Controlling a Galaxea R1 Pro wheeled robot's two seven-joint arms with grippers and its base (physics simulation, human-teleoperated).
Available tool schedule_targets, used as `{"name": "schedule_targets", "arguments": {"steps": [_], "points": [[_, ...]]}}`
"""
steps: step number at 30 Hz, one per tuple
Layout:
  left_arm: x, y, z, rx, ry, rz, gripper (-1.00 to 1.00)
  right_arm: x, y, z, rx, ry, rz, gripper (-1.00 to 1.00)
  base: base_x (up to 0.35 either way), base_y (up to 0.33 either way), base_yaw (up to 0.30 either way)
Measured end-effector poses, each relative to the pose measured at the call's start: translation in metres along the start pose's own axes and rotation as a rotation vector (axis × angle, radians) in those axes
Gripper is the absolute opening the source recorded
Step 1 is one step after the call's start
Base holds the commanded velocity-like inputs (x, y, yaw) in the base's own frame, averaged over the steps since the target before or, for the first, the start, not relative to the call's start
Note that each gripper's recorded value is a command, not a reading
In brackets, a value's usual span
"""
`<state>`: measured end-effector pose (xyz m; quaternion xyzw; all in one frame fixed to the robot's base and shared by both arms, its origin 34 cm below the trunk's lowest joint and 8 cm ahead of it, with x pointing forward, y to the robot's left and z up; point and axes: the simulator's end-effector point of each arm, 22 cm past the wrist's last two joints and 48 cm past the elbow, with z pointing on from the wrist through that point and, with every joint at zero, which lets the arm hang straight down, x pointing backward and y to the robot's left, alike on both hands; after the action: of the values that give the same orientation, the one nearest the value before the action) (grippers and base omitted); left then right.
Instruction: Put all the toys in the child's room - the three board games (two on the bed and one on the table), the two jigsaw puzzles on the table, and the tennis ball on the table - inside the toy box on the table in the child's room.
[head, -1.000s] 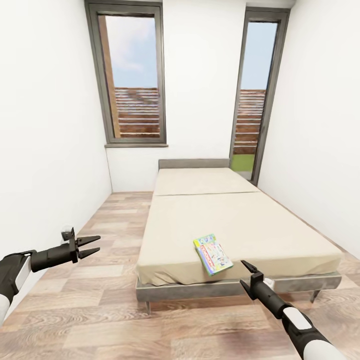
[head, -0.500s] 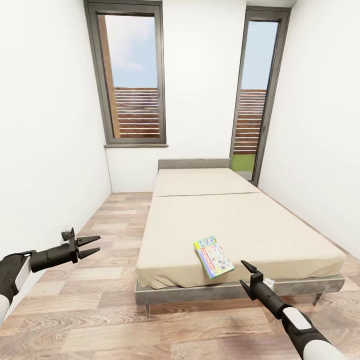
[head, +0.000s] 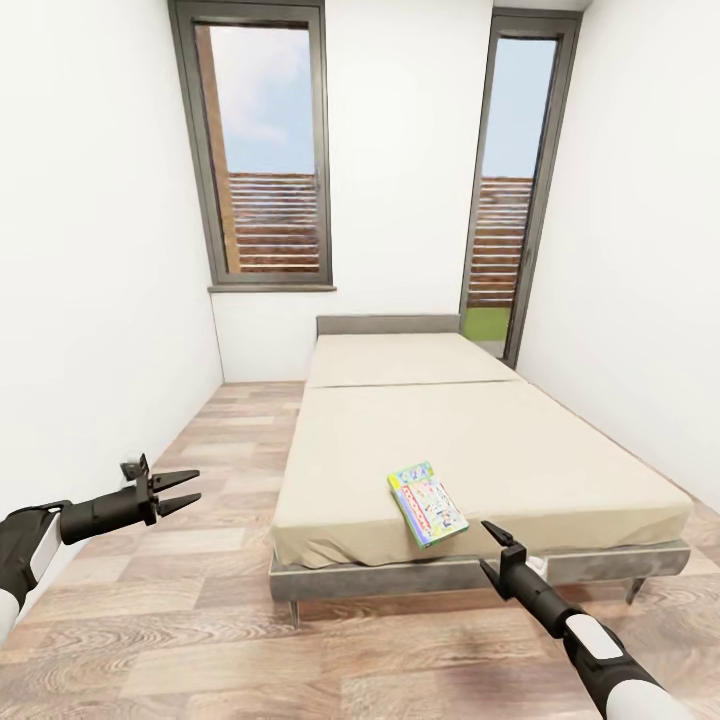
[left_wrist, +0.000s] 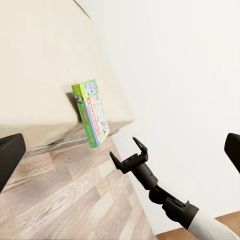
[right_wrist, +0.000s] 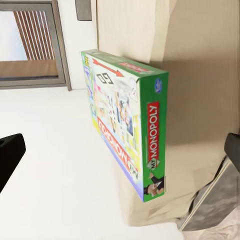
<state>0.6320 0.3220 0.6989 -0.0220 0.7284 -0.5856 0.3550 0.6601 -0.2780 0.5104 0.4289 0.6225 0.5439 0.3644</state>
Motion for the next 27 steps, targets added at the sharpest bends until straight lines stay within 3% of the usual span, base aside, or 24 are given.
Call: {"name": "schedule_targets", "arguments": {"steps": [7,27], "points": [[0.011,0.012,-0.001,0.001,0.000,0.000,1.00,0.001,-0.016,-0.002,0.000,0.000,0.000,1.00,0.000,0.000,0.000],[0.011,0.012,-0.002,0.001,-0.001,-0.002,1.00,0.002,-0.016,-0.002,0.001,0.002,-0.002,1.00,0.008,0.003,0.000]]}}
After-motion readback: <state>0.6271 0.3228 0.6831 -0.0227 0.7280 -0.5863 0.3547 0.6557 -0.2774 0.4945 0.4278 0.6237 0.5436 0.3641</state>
